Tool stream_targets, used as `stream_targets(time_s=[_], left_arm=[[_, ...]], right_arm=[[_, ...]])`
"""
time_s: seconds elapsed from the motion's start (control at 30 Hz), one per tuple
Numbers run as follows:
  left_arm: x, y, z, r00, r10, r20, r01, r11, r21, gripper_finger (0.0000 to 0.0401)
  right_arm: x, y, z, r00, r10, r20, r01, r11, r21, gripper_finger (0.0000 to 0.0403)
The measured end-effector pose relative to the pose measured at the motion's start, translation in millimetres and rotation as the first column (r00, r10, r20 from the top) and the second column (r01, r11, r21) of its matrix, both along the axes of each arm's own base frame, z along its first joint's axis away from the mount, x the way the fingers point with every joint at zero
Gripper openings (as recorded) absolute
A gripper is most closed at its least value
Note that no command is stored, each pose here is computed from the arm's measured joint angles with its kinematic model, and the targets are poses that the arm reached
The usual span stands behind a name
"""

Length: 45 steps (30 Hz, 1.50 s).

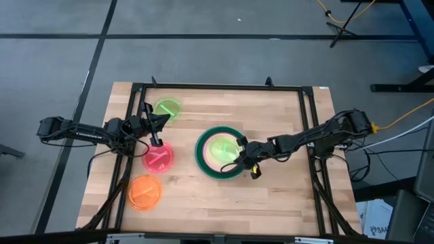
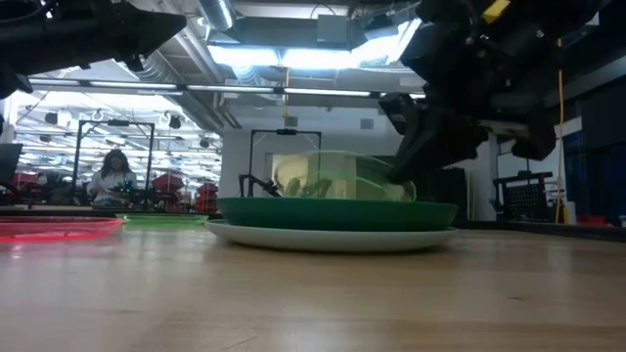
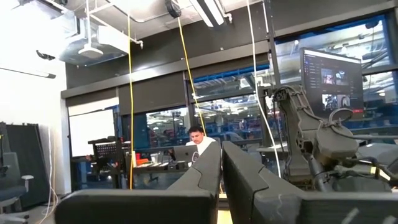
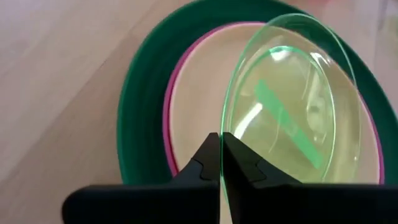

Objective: Stack plastic plates
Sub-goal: Stack the right green plate on the light orange plate, then stack the green plate on the other green plate

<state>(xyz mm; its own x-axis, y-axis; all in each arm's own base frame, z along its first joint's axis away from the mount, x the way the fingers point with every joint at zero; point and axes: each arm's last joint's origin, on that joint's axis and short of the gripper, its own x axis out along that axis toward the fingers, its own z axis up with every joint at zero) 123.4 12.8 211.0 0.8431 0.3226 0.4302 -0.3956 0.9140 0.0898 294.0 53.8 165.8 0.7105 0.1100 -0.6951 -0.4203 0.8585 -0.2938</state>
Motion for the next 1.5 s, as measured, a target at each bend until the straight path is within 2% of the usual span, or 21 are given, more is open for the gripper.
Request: stream_targets(time_s=[0.1, 0.37, 0.7, 0.87, 1.17, 1.27, 1.5], left_arm=[[0, 0, 0, 1.0, 0.0, 0.001, 0.0, 1.0, 0.0, 0.0009], [0, 0, 0, 1.0, -0.001, 0.0, 0.001, 1.0, 0.0, 0.0009], [0, 0, 0, 1.0, -0.002, 0.0, 0.002, 1.0, 0.001, 0.0009], [0, 0, 0, 1.0, -0.003, 0.001, 0.003, 1.0, 0.0, 0.0009], [0, 0, 0, 1.0, -0.022, 0.01, 0.023, 1.0, -0.022, 0.0009], [3, 0, 6, 0.999, -0.04, 0.008, 0.04, 0.998, -0.042, 0.0009], [33, 1, 18, 0.981, -0.045, -0.188, 0.024, 0.993, -0.114, 0.0009]], right_arm=[[2, -1, 0, 0.999, -0.038, 0.016, 0.038, 0.999, -0.002, 0.0003], [2, -1, -1, 0.999, -0.052, 0.013, 0.052, 0.999, 0.002, 0.0008], [3, -1, -1, 0.997, -0.073, 0.019, 0.073, 0.997, -0.014, 0.0104], [2, -2, 1, 0.997, -0.068, 0.026, 0.069, 0.997, -0.018, 0.013], [-16, -5, 53, 0.978, -0.069, 0.198, 0.065, 0.998, 0.023, 0.0133], [-28, -7, 66, 0.976, -0.064, 0.206, 0.059, 0.998, 0.031, 0.0134], [-50, -18, 79, 0.961, -0.085, 0.263, 0.073, 0.996, 0.056, 0.0134]])
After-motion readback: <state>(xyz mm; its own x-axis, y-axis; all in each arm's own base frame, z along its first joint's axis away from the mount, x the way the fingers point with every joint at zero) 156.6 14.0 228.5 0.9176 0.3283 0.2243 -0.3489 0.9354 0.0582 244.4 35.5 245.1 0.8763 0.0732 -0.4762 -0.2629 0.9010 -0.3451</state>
